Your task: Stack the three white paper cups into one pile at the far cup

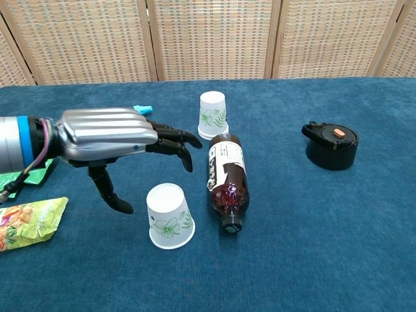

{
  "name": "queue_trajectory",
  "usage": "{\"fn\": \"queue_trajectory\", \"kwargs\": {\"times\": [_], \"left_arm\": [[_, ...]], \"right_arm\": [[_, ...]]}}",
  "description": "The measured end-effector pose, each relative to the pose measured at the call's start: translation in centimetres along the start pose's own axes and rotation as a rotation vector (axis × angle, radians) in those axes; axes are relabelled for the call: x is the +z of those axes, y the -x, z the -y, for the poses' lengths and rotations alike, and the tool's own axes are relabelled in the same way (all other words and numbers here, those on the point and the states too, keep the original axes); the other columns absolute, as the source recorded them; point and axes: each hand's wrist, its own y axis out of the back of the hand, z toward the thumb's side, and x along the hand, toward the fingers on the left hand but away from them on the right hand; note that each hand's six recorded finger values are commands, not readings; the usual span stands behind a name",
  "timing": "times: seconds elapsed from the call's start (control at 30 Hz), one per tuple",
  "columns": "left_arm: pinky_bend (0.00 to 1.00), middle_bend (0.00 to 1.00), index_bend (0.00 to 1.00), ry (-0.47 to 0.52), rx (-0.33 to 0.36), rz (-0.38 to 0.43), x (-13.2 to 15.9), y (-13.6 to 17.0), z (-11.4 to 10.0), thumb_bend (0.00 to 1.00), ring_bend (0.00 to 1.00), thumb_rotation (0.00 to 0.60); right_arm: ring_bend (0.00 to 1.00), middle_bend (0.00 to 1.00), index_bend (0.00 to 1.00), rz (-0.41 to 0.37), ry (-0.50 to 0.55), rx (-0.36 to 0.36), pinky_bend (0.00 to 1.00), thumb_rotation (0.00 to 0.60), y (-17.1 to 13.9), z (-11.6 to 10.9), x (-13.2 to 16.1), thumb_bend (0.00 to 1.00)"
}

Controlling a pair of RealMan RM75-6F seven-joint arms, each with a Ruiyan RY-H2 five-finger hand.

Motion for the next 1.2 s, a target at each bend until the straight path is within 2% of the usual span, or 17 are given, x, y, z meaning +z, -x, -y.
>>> {"fn": "queue_trajectory", "kwargs": {"times": [0.23,0.43,0.5,0.6,0.73,0.93,1.2], "left_arm": [[0.3,0.18,0.32,-0.007,-0.009,0.032,0.6,-0.9,0.3,0.0,0.23,0.6],[0.38,0.36,0.51,-0.004,-0.006,0.05,1.4,-1.7,1.1,0.01,0.38,0.6],[0.4,0.4,0.56,-0.005,0.007,0.05,1.7,-1.9,1.2,0.05,0.42,0.6],[0.41,0.42,0.58,0.011,0.024,0.044,1.9,-2.2,1.2,0.09,0.43,0.6],[0.41,0.42,0.57,0.019,0.046,0.03,1.7,-2.6,0.8,0.09,0.43,0.6],[0.41,0.42,0.57,0.027,0.122,-0.027,0.0,-3.8,-2.4,0.08,0.43,0.6],[0.41,0.42,0.56,0.079,0.224,-0.232,-6.0,-6.8,-9.4,0.08,0.43,0.6]], "right_arm": [[0.0,0.0,0.0,-0.001,0.003,-0.006,0.0,0.6,-0.1,-0.2,0.1,0.0],[0.0,0.0,0.0,0.0,0.01,-0.015,0.0,0.6,-0.3,-0.4,0.1,0.0],[0.0,0.0,0.0,0.004,0.01,-0.016,0.0,0.6,-0.3,-0.4,0.0,0.0],[0.0,0.0,0.0,0.0,0.012,-0.02,0.0,0.6,-0.4,-0.5,0.1,0.0],[0.0,0.0,0.0,-0.001,0.016,-0.024,0.0,0.6,-0.5,-0.6,0.1,0.0],[0.0,0.0,0.0,-0.008,0.022,-0.027,0.0,0.6,-0.6,-0.8,0.2,0.0],[0.0,0.0,0.0,-0.01,0.032,-0.023,0.0,0.6,-0.3,-0.8,0.0,0.0]]}}
